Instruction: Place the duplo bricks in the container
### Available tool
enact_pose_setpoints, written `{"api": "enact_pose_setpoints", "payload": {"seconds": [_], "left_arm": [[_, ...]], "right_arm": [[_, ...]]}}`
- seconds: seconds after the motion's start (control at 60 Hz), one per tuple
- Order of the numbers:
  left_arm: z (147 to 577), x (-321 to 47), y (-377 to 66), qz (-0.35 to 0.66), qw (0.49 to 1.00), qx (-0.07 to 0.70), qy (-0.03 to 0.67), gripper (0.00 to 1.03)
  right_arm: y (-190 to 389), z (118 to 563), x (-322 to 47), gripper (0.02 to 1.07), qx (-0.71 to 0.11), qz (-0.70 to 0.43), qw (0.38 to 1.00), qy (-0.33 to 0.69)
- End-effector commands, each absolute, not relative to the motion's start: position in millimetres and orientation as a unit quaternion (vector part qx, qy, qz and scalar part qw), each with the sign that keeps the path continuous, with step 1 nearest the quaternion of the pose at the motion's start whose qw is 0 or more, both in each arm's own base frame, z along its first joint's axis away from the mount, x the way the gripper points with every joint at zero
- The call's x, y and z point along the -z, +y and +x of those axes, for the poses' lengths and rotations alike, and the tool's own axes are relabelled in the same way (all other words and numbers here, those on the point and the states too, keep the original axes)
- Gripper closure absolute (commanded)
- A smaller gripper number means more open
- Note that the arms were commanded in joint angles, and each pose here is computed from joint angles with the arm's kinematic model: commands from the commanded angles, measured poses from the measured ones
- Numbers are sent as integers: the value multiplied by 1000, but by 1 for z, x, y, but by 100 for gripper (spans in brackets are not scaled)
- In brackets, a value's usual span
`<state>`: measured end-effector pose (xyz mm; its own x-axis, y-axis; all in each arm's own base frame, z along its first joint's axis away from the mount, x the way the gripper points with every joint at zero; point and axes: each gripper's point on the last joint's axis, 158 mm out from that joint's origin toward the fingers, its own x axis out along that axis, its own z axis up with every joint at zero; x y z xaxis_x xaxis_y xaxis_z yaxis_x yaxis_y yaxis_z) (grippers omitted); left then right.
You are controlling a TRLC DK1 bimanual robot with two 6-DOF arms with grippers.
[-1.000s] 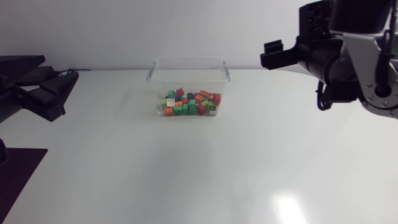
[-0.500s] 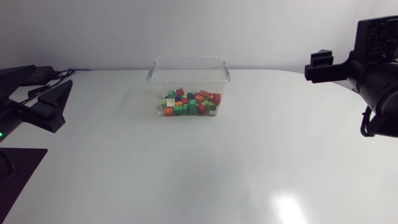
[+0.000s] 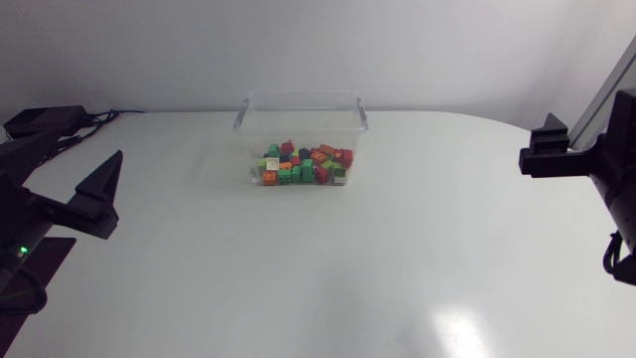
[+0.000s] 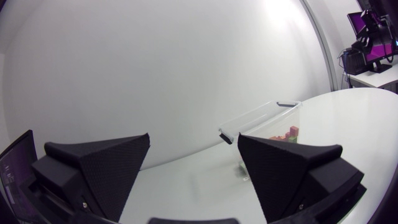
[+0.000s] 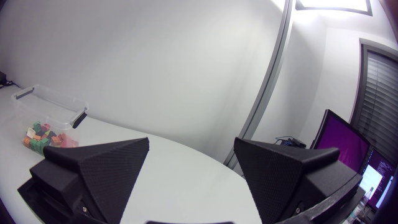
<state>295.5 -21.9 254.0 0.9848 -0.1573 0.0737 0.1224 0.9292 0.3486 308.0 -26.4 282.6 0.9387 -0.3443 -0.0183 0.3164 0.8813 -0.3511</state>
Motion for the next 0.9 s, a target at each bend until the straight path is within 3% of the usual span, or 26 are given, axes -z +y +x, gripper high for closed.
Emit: {"api": "enact_pose_setpoints", "payload": {"seconds": [0.0, 0.883], "left_arm": [[291, -250, -19, 171, 981, 63, -58, 5], [261, -225, -9, 175, 980, 20, -93, 5]], "right_arm": [[-33, 300, -277, 7, 182, -184, 965, 37], [-46, 255, -238, 7, 187, -217, 958, 0]]}}
